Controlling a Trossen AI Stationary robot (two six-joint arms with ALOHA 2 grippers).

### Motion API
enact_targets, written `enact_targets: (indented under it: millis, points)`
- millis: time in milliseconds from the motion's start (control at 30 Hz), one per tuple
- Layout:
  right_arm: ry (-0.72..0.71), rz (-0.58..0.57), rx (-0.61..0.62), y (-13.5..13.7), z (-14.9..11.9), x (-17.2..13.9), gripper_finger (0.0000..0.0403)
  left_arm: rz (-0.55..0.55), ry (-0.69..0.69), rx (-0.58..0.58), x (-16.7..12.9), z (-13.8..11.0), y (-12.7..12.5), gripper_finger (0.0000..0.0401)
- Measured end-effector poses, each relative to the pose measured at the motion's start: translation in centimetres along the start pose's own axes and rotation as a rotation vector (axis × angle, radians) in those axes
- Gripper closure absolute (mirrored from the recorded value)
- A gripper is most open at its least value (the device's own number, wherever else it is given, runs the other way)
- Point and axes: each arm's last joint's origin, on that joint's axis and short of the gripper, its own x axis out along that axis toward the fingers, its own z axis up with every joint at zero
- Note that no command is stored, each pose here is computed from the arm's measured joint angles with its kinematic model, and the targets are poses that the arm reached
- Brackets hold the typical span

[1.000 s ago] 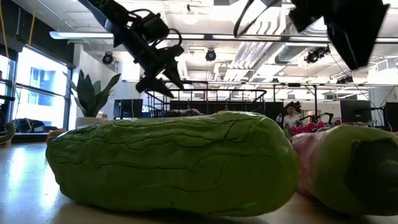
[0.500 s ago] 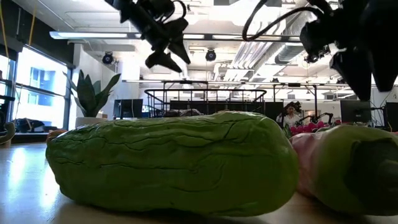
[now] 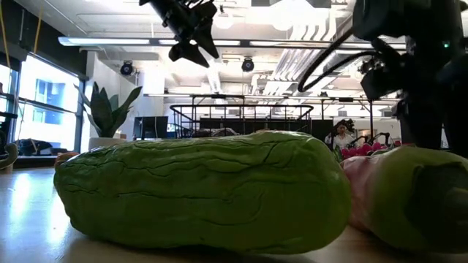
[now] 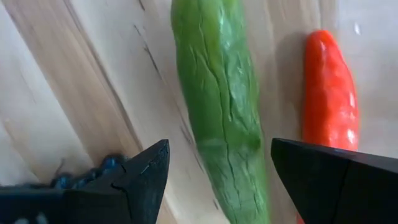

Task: Build produce basket
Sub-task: Put the top cucumber into the wire basket

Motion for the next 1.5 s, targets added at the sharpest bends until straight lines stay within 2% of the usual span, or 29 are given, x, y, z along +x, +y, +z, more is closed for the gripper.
enact_targets:
  millis: [267,533,733,867,1133,1367,1500]
  points:
    - [0.013,0.002,0.024,-0.9,-1.0,2.0,0.015,0.045,-0.008,0.005,0.0,0.0,0.1,0.0178]
    - [-0.028,0.035,0.049,-1.2,-0.5,2.4,0.024,0.057,-0.009,0.01,0.0,0.0,0.2,0.0178]
    - [-0.049,0.127,0.114,-1.4,0.4,2.2,0.0296,0.058,-0.008,0.022,0.0,0.0,0.2,0.0178]
    - [-0.088,0.192,0.115,-0.7,1.6,1.0,0.0297,0.061,-0.007,0.019,-0.3,0.0,0.3,0.0178]
    - [-0.218,0.285,0.095,0.9,4.1,-2.3,0.0295,0.087,-0.049,0.043,-2.7,-0.1,0.2,0.0178]
    - [-0.343,0.334,0.144,-0.1,6.6,-4.6,0.0296,0.126,-0.011,0.061,-4.7,-1.0,0.2,0.0178]
    - [-0.456,0.37,0.161,-0.9,8.3,-6.4,0.0296,0.229,0.048,0.071,-5.5,-1.9,0.4,0.0178]
